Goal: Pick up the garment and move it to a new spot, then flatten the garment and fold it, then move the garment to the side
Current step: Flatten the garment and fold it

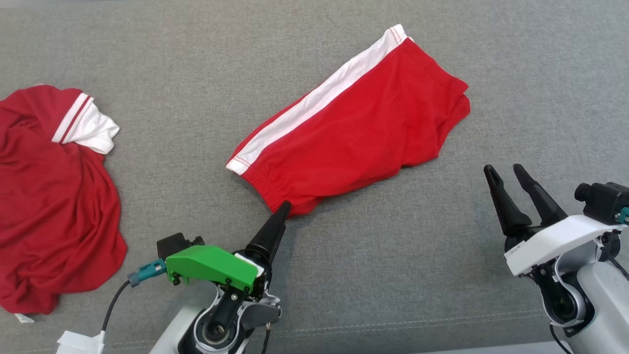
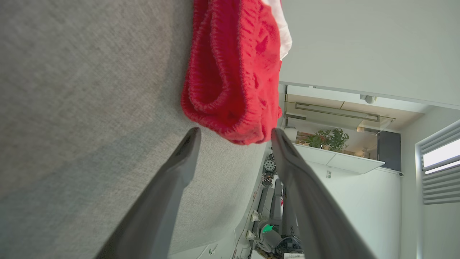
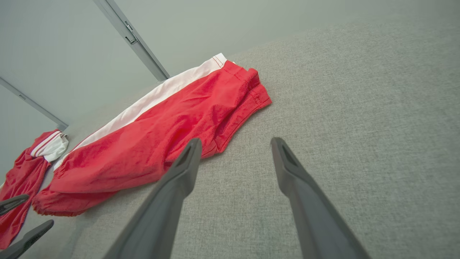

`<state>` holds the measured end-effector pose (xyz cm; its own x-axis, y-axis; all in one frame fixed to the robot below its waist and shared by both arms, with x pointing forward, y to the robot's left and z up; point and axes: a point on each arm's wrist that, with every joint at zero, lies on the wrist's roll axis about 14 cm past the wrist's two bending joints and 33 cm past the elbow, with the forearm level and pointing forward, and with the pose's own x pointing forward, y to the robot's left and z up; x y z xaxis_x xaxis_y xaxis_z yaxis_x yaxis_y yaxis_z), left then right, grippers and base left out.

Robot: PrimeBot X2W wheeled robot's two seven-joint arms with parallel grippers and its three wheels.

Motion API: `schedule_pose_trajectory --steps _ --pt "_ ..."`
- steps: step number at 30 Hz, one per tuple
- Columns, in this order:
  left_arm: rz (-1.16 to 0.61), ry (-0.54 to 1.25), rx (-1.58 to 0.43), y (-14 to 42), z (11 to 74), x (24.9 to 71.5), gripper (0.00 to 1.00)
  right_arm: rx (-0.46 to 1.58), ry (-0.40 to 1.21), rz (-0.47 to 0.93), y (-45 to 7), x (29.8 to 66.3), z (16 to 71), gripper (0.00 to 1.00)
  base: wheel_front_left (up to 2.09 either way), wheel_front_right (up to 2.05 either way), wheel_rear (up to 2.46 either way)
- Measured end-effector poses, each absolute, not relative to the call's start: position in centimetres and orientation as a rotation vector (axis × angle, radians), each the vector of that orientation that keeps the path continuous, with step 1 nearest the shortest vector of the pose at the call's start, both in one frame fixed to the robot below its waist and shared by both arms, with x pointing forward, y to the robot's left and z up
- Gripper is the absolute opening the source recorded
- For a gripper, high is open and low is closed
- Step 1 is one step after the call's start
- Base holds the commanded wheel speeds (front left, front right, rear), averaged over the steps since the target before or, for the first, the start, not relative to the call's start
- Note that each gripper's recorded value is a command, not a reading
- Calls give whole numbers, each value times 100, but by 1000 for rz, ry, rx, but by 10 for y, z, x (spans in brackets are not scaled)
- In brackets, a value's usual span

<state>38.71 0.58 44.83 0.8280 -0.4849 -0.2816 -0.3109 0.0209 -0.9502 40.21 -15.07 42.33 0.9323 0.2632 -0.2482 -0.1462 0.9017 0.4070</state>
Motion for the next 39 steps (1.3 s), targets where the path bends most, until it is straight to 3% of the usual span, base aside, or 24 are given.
schedule_pose_trajectory --steps 18,19,20,21,39 --pt "-159 716 -1497 -14 428 400 100 397 310 159 -165 390 419 100 0 0 0" --pt "-161 707 -1490 -14 429 402 77 399 310 161 -164 390 419 100 0 0 0" --pt "-164 699 -1485 -14 431 404 19 400 311 163 -163 389 419 100 0 0 0" --pt "-168 690 -1476 -14 432 406 0 401 310 165 -162 390 419 100 0 0 0" --pt "-182 638 -1395 1 435 398 0 534 364 194 -134 394 412 100 0 0 0"
